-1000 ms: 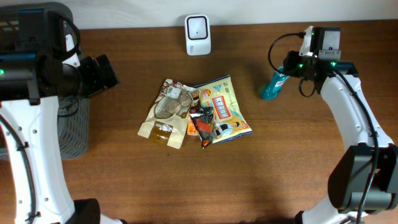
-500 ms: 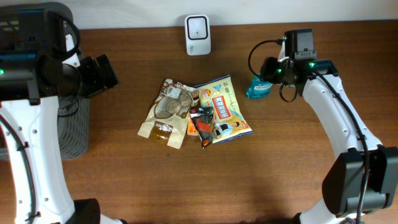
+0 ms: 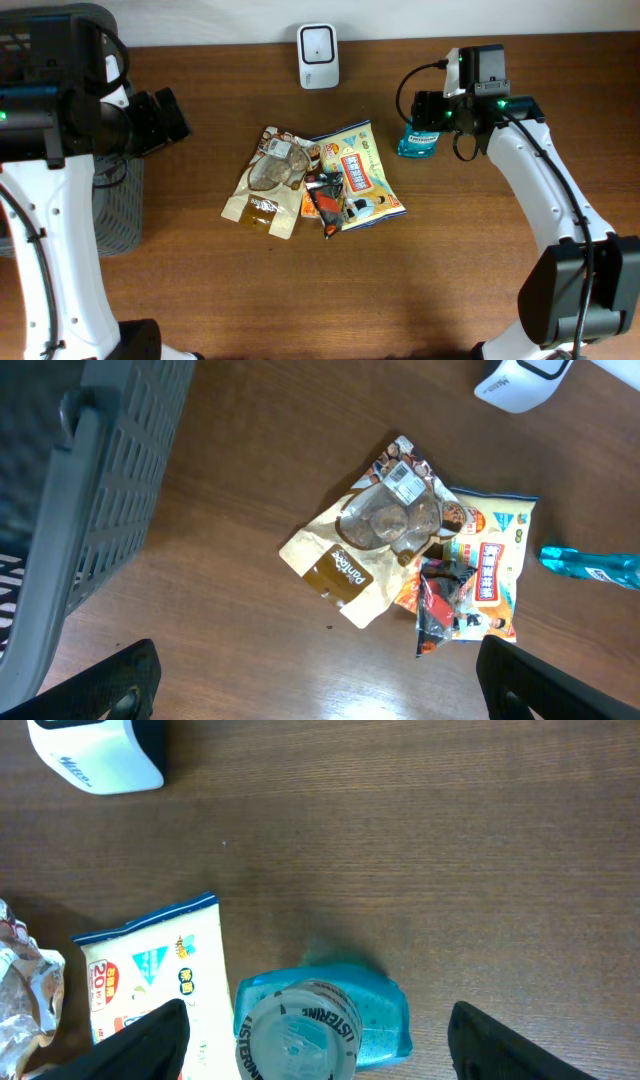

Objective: Scan the item barcode
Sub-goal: 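Lift the teal bottle with the right gripper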

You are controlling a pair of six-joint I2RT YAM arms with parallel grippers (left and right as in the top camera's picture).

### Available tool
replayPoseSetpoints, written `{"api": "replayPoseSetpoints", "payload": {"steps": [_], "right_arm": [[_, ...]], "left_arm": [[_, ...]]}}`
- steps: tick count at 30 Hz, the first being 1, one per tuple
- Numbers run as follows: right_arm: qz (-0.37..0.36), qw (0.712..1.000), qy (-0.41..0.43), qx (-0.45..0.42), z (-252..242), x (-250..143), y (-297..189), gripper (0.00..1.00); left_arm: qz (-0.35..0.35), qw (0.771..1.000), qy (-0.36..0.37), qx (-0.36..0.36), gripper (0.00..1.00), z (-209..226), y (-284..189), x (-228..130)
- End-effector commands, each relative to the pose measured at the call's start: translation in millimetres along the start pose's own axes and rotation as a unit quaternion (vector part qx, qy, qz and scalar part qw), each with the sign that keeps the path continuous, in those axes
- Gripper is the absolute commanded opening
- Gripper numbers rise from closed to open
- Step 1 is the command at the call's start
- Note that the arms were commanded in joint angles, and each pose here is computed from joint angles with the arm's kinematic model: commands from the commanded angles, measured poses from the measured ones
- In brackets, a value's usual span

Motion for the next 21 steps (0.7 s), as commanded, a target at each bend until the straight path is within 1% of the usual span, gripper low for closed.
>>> {"api": "replayPoseSetpoints", "payload": {"steps": [1, 2, 4, 5, 7, 9, 10, 13, 14, 16, 17, 18, 19, 21], "right_arm": [[0.012, 1.0, -0.008, 0.004, 1.6, -3.9, 12.6, 0.71], [0.016, 1.0, -0.009, 0.004, 2.7, -5.8, 15.7, 0.65], [0.023, 1.0, -0.015, 0.001, 6.6, -9.2, 20.6, 0.64], [0.024, 1.0, -0.017, -0.006, 6.9, -10.4, 22.5, 0.61], [0.027, 0.999, -0.029, -0.032, 8.9, -13.6, 28.8, 0.6], [0.021, 0.998, -0.038, -0.051, 11.6, -12.8, 29.4, 0.58], [0.014, 0.997, -0.043, -0.066, 11.3, -10.8, 29.2, 0.51], [-0.001, 0.995, -0.046, -0.09, 8.1, -4.8, 27.8, 0.53], [-0.006, 0.995, -0.046, -0.093, 7.6, -1.4, 26.1, 0.55], [-0.009, 0.995, -0.041, -0.093, 8.4, 1.9, 23.0, 0.56], [-0.004, 0.995, -0.028, -0.094, 8.2, 0.7, 21.4, 0.58], [0.001, 0.995, -0.01, -0.095, 7.9, -0.7, 19.6, 0.59], [0.012, 0.995, 0.033, -0.098, 7.4, -4.3, 15.8, 0.59], [0.021, 0.991, 0.082, -0.103, 6.6, -8.5, 12.9, 0.59]], "left_arm": [[-0.003, 1.0, -0.003, 0.0, 0.99, -0.5, -1.8, -0.7], [-0.003, 1.0, -0.003, 0.0, 0.99, -0.5, -1.8, -0.7], [-0.003, 1.0, -0.003, 0.0, 0.99, -0.5, -1.8, -0.7], [-0.003, 1.0, -0.003, 0.0, 0.99, -0.5, -1.8, -0.7], [-0.003, 1.0, -0.003, 0.0, 0.99, -0.5, -1.8, -0.7], [-0.003, 1.0, -0.003, 0.0, 0.99, -0.5, -1.8, -0.7], [-0.003, 1.0, -0.003, 0.0, 0.99, -0.5, -1.8, -0.7], [-0.003, 1.0, -0.003, 0.0, 0.99, -0.6, -1.8, -0.3], [-0.003, 1.0, -0.003, 0.0, 0.99, -0.6, -1.8, -0.4], [-0.003, 1.0, -0.003, 0.0, 0.99, -0.5, -1.8, -0.7], [-0.003, 1.0, -0.003, 0.0, 0.99, -0.5, -1.8, -0.7], [-0.003, 1.0, -0.003, 0.0, 0.99, -0.5, -1.8, -0.7], [-0.003, 1.0, -0.003, 0.0, 0.99, -0.5, -1.8, -0.7], [-0.003, 1.0, -0.003, 0.0, 0.99, -0.5, -1.8, -0.7]]}}
Point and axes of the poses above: each gripper's point midway between its finger pads, its own y axis out along the fingers, its own z axis along the line the jaws close on, x = y × z, the point moved 3 cm from there along -y, back along the fingers
